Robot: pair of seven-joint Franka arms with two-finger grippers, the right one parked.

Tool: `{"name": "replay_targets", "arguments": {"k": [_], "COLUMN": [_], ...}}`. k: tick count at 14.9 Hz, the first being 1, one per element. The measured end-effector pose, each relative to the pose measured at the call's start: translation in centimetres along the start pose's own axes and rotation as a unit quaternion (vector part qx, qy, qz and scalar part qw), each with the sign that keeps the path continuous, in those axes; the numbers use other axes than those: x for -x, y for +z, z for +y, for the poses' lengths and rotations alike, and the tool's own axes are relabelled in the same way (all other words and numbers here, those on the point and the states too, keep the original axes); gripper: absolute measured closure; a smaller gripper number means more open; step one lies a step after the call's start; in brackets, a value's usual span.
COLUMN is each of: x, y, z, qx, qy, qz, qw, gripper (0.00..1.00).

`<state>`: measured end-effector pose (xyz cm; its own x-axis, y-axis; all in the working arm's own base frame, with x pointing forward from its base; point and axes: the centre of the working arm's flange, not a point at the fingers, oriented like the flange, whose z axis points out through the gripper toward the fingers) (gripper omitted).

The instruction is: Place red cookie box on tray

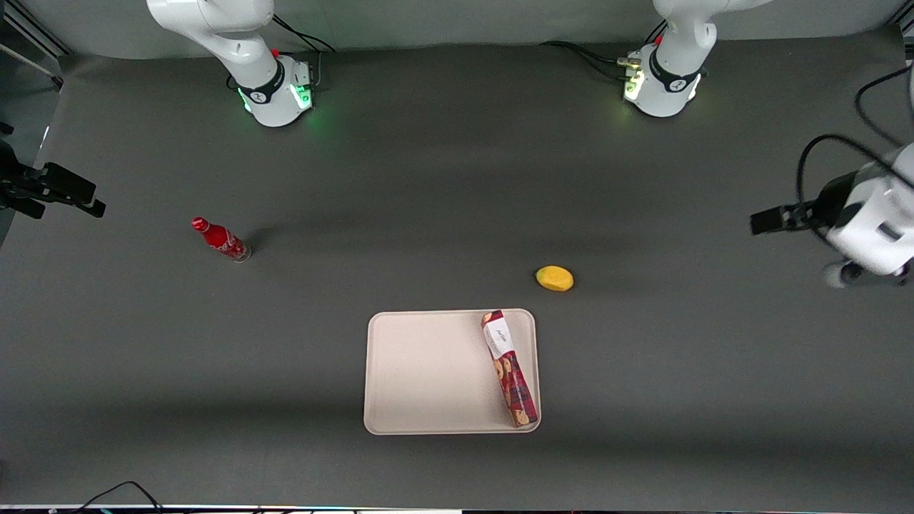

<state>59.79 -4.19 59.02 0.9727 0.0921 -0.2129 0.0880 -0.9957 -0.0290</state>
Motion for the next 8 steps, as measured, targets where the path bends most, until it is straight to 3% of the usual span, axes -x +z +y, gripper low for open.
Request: {"name": "replay_targets", "arguments": {"k": [3, 8], "x": [4.9, 7.3], "y": [0.6, 0.6], "z": [-5.5, -4.3], "qx": [0.005, 0.0], "qy": [0.002, 0.037], "qz": [0.046, 0.075], "qw": [0.9989, 0.9965], "gripper": [0.0, 0.0]}}
